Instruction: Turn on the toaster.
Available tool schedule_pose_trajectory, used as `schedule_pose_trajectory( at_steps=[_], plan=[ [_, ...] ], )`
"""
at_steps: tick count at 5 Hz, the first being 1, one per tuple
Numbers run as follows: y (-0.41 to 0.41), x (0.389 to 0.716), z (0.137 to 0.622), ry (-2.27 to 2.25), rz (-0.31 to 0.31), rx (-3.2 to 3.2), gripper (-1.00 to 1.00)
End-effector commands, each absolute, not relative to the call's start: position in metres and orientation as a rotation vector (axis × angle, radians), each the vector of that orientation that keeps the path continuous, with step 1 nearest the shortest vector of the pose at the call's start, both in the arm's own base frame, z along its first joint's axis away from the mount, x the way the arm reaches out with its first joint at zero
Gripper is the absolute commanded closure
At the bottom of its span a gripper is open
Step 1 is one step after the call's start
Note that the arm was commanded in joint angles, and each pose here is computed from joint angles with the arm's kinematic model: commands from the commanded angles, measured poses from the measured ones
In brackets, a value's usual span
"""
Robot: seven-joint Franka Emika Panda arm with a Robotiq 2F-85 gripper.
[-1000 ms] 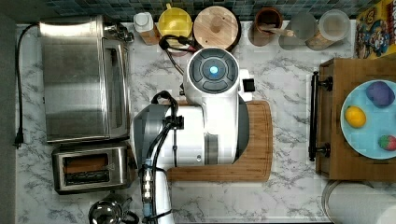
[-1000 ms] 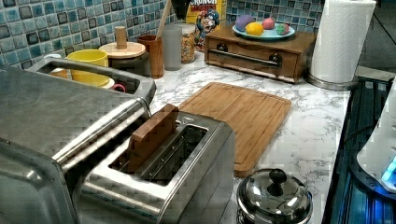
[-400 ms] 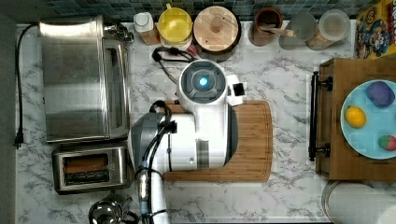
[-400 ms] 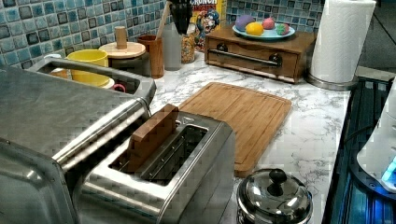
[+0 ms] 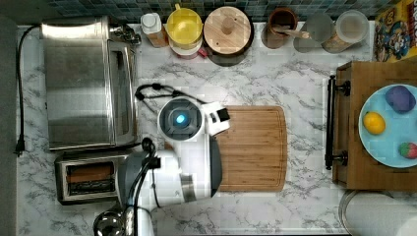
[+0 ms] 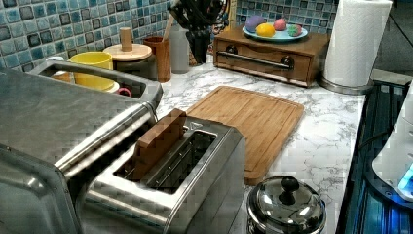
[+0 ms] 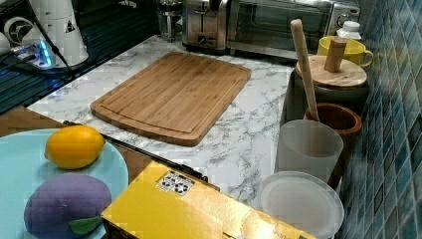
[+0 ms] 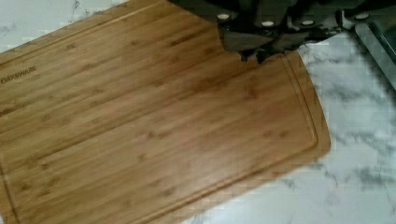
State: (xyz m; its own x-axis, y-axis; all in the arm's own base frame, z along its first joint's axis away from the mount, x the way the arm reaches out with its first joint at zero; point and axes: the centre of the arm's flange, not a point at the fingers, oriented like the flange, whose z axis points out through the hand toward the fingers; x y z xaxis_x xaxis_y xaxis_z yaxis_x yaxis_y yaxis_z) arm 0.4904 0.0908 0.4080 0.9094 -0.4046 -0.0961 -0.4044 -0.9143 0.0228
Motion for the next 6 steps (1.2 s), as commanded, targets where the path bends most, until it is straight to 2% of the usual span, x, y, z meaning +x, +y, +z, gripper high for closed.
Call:
schedule_pose_trajectory(
  at_steps=[1,2,3,4,5,6],
  plan=[
    [0.159,0.423,0.396,-0.215,-0.213,3.218,1.00],
    [0.173,0.402,0.392,-0.079,-0.158,3.290,1.00],
    [0.191,0.396,0.390,0.076,-0.234,3.289,1.00],
    [0.200,0.383,0.386,0.133,-0.220,3.325,1.00],
    [0.200,0.380,0.395,0.121,-0.166,3.383,1.00],
    [0.202,0.379,0.395,0.077,-0.158,3.375,1.00]
  ],
)
